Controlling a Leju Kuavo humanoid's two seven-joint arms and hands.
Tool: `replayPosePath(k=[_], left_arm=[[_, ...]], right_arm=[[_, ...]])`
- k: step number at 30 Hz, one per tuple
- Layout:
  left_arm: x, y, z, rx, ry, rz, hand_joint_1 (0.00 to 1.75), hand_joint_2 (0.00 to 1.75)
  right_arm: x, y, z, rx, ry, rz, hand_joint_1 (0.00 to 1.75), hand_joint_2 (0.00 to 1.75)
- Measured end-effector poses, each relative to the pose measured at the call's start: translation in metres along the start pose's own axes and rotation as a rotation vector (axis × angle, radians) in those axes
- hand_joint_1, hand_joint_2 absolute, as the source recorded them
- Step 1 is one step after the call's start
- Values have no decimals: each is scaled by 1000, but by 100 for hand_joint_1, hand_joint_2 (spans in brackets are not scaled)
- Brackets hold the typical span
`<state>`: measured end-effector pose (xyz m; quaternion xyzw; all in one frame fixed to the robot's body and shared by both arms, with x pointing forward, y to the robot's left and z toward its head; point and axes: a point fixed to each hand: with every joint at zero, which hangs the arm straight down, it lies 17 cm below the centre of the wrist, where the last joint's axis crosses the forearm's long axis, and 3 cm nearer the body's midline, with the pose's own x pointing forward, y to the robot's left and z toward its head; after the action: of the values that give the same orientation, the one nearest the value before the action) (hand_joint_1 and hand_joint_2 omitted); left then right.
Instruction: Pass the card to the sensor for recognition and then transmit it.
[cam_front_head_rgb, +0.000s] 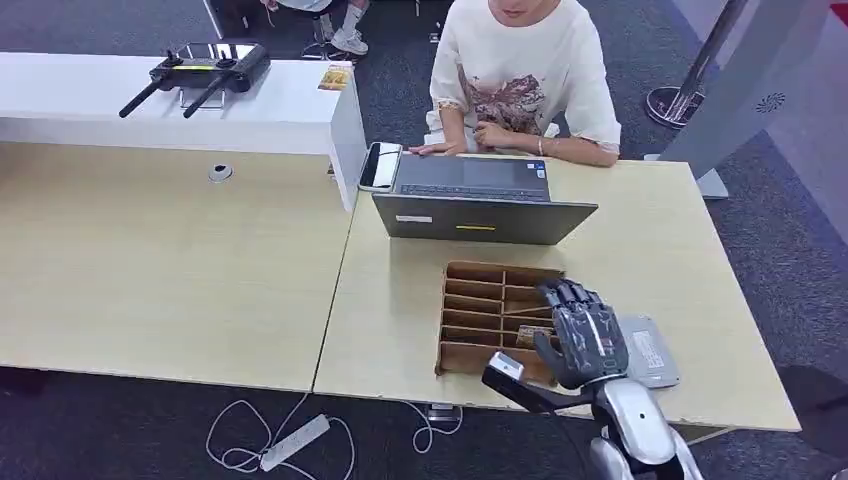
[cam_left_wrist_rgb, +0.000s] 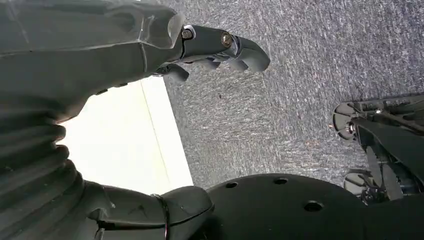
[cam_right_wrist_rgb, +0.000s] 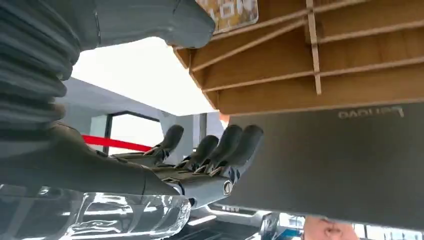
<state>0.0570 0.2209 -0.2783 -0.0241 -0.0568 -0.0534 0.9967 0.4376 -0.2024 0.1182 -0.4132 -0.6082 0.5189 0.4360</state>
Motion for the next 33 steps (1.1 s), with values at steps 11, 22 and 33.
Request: replayPosePath(k=[11,22,33], left_arm=[[1,0,0,0,-5,-3,0,175],[1,0,0,0,-8,-3,0,0],[1,0,0,1,-15,-34,0,0]], right_arm=[[-3,14,2,18,5,7,87,175],[-6,17,-1,25,11,12,68,175],[-11,20,0,24,27,24,63,175]])
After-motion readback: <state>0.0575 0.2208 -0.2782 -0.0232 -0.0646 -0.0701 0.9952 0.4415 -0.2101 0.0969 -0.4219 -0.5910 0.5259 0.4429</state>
